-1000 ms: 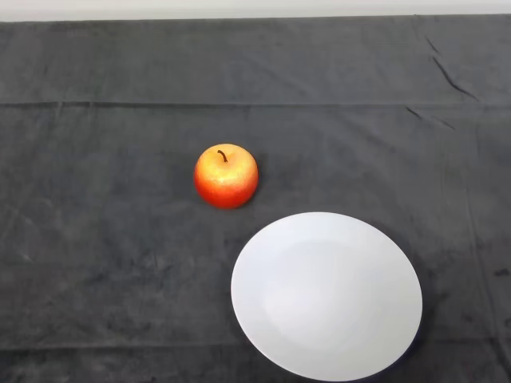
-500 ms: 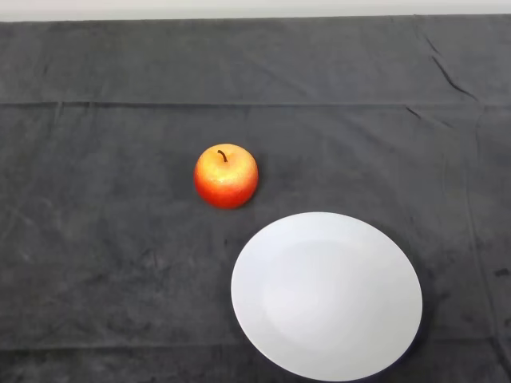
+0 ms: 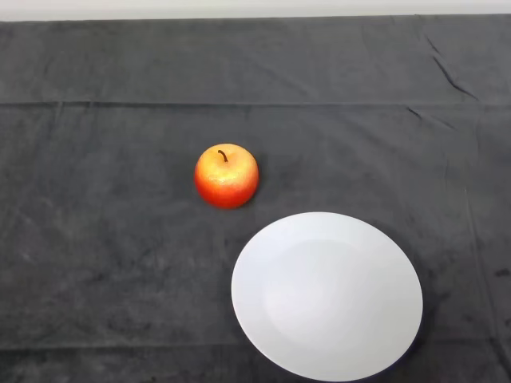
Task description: Move the apple to the plate
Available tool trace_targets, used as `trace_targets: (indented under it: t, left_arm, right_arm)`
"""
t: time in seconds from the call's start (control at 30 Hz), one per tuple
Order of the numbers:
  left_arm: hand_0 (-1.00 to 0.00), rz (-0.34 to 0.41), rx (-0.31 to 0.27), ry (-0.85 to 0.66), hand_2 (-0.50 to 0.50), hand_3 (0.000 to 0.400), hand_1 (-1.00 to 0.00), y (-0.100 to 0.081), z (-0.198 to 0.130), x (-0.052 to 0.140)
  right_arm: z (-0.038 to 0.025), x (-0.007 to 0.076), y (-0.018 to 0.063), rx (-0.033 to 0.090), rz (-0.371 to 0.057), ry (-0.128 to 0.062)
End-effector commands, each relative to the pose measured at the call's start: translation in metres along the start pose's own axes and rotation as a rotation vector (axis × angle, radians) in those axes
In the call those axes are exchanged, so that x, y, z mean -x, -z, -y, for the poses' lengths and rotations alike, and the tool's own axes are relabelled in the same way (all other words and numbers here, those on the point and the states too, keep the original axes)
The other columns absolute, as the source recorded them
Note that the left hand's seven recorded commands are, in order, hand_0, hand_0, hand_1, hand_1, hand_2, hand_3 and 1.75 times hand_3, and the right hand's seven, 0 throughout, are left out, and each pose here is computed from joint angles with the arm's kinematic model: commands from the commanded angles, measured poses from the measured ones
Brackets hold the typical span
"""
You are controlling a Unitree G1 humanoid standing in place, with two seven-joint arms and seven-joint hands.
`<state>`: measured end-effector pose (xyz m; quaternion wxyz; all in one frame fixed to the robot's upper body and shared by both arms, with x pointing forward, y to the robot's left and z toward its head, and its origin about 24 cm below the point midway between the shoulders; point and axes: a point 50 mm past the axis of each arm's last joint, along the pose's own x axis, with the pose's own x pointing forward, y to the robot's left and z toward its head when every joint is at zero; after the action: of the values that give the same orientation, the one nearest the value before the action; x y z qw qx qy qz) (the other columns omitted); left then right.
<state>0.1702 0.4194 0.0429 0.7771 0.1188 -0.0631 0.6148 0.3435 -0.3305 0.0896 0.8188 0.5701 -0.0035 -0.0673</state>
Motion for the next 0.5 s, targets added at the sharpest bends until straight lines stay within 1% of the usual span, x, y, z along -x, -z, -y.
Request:
trace_targets:
  t: [0.03, 0.33, 0.5]
  left_arm:
    - [0.0, 0.055, -0.06, 0.019, 0.0, 0.0, 0.0, -0.007, -0.009, -0.006]
    - [0.0, 0.088, -0.064, 0.067, 0.0, 0.0, 0.0, -0.02, 0.003, 0.0]
    - [0.0, 0.108, -0.069, 0.106, 0.0, 0.0, 0.0, -0.03, 0.009, 0.004]
  right_arm:
    - [-0.0001, 0.0027, -0.0082, -0.02, 0.032, -0.013]
    - [-0.0001, 0.0027, -0.008, -0.019, 0.032, -0.013]
    - [0.0, 0.0027, -0.0079, -0.017, 0.032, -0.013]
